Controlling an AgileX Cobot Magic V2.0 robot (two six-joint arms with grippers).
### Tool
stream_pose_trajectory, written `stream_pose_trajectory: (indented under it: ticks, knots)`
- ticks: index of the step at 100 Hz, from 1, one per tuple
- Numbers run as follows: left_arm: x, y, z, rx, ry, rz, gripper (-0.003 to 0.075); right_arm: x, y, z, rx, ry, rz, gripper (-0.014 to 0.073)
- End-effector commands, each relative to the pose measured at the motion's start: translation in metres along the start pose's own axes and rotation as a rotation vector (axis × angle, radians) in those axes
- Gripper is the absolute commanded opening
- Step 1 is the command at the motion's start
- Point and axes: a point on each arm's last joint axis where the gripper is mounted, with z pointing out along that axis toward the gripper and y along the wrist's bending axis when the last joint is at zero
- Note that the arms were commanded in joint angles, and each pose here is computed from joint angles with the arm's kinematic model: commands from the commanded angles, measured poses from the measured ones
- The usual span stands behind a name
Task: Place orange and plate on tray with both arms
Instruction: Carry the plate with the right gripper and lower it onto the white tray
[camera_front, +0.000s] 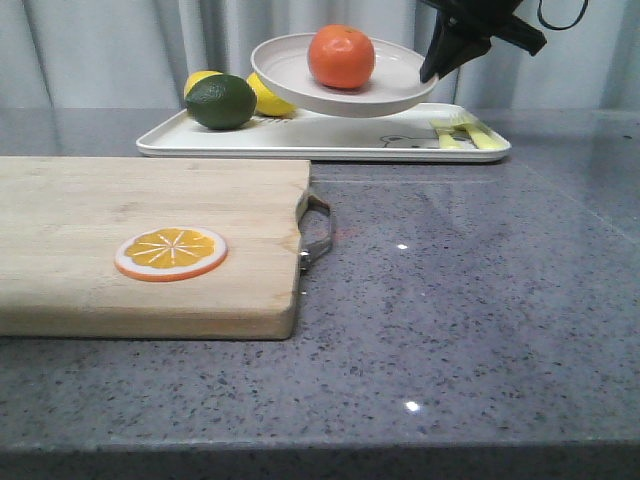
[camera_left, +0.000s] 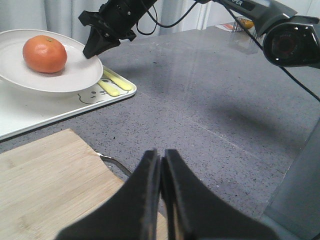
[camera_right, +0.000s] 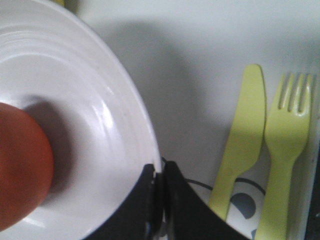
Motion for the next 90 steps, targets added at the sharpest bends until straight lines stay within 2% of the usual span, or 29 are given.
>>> stream_pose_trajectory:
  ticks: [1,39,90]
  knots:
    - [-0.016,-0.002,-0.003,0.004,-0.101,-0.003,-0.002,-0.018,0.019,-0.035,-0.052,-0.136,-0.01,-0.0065]
    - [-0.016,-0.002,-0.003,0.004,-0.101,-0.003,-0.002,-0.014,0.009,-0.014,-0.043,-0.118,0.007,-0.0065]
    - [-0.016,-0.002,-0.003,0.004,-0.101,-0.003,-0.002,-0.018,0.008,-0.014,-0.038,-0.155,0.006,-0.0065]
